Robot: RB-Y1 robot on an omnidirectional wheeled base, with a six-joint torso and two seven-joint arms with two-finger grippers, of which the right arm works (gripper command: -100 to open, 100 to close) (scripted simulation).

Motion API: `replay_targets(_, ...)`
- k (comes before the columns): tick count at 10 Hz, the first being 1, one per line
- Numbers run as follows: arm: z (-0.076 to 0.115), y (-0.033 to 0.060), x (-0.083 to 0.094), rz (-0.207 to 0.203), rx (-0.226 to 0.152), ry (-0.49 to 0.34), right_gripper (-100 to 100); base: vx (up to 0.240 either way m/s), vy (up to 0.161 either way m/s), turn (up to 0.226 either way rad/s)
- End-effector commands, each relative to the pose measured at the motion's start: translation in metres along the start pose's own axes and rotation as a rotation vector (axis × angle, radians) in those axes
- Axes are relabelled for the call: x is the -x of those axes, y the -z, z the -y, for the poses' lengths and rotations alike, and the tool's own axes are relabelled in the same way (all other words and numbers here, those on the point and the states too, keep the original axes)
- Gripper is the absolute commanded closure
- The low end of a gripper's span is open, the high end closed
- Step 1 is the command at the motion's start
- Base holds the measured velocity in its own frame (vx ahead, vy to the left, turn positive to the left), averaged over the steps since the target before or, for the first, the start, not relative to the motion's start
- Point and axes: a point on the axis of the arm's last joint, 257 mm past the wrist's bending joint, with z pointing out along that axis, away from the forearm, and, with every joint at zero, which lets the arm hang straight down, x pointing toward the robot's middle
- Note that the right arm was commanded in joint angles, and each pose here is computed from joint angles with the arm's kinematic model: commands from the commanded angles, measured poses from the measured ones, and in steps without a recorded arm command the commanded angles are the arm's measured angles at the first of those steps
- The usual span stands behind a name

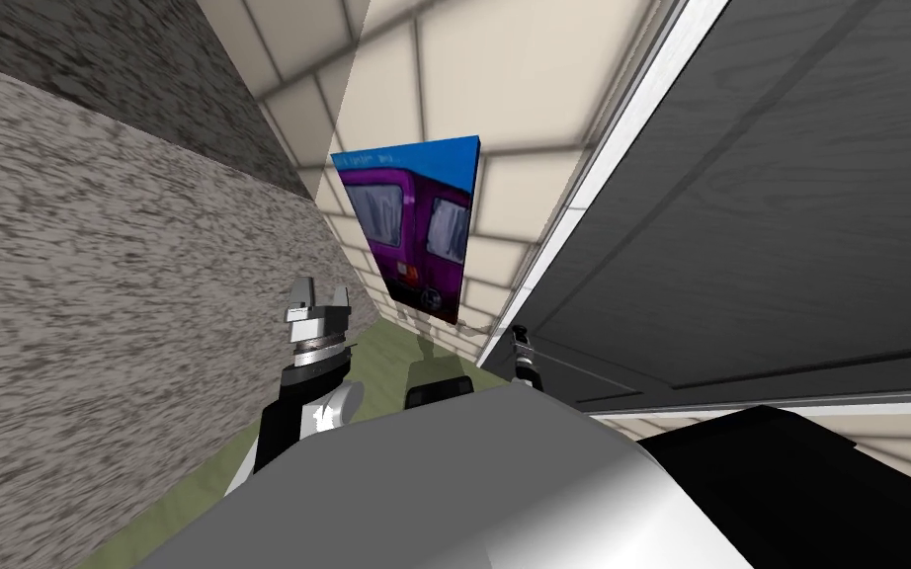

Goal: Pull the door open

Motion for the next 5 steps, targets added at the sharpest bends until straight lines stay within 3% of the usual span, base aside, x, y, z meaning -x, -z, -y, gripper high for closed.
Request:
replay_targets(1,0.005,0.0021,0.001,0.002,-0.020,-0.001,100,-0.199,-0.007,0.079)
replay_targets(5,0.027,0.0073,-0.001,0.002,-0.099,-0.008,100,-0.217,0.011,0.056)
